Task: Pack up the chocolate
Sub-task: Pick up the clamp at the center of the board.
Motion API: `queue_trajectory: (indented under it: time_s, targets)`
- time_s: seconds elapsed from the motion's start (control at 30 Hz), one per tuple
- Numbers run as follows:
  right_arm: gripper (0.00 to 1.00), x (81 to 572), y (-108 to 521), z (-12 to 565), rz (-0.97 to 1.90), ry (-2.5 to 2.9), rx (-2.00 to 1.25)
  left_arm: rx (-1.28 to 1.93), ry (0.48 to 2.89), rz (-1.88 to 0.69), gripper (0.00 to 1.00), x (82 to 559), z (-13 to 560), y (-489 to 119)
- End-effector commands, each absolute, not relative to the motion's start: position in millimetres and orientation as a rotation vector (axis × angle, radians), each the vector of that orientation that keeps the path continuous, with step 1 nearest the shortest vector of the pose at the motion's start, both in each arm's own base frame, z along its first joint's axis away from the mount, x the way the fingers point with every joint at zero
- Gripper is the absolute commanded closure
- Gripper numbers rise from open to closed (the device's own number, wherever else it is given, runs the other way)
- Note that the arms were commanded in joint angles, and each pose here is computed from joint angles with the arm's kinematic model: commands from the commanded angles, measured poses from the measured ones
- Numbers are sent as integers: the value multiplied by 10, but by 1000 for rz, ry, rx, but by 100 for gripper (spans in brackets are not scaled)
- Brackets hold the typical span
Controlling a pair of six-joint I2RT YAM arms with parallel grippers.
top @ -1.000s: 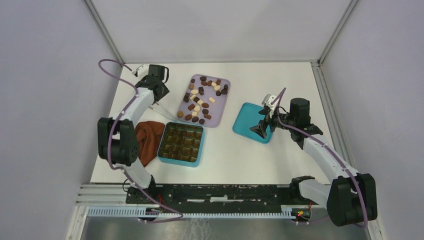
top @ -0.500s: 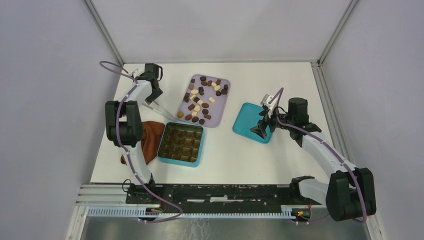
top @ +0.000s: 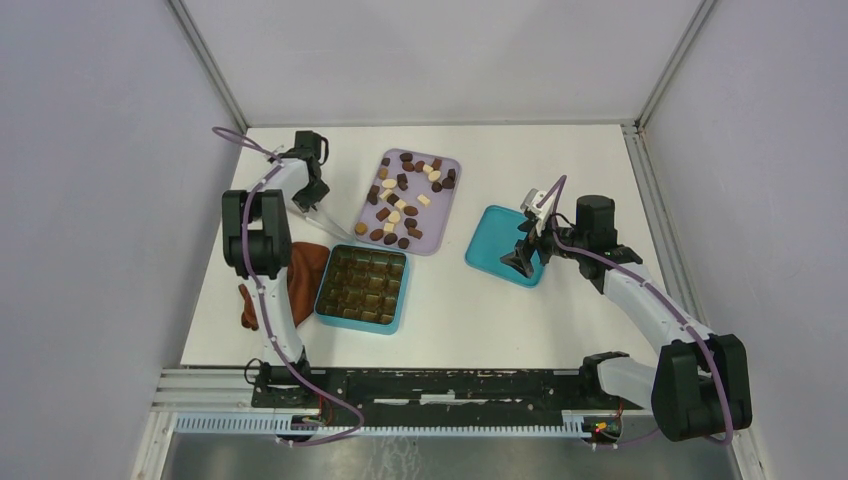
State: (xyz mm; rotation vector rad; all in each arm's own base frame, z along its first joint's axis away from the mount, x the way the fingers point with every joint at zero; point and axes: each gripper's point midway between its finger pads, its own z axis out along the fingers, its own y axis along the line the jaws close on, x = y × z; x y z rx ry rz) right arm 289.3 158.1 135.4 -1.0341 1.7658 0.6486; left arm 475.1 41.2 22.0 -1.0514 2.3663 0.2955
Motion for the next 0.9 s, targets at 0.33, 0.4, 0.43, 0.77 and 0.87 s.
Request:
queue_trajectory:
  time_s: [0.33,0.4,0.43,0.77,0.87]
  targets:
    - [2,2997,1609,1517,623,1715,-1053,-1086,2351,305,73,4843,190,579]
    - [3,2999,1609,1524,622,1713,-1052,-1073,2341,327,76,4836,252,613]
    - [3,2997,1606,1520,622,1714,-1052,-1062,2335,338,77,4832,292,634]
    - [2,2983,1617,1541,631,1707,-1054,-989,2324,334,98,4849,521,676]
    - [2,2980,1623,1552,632,1703,-1056,-978,2292,347,98,4833,651,728]
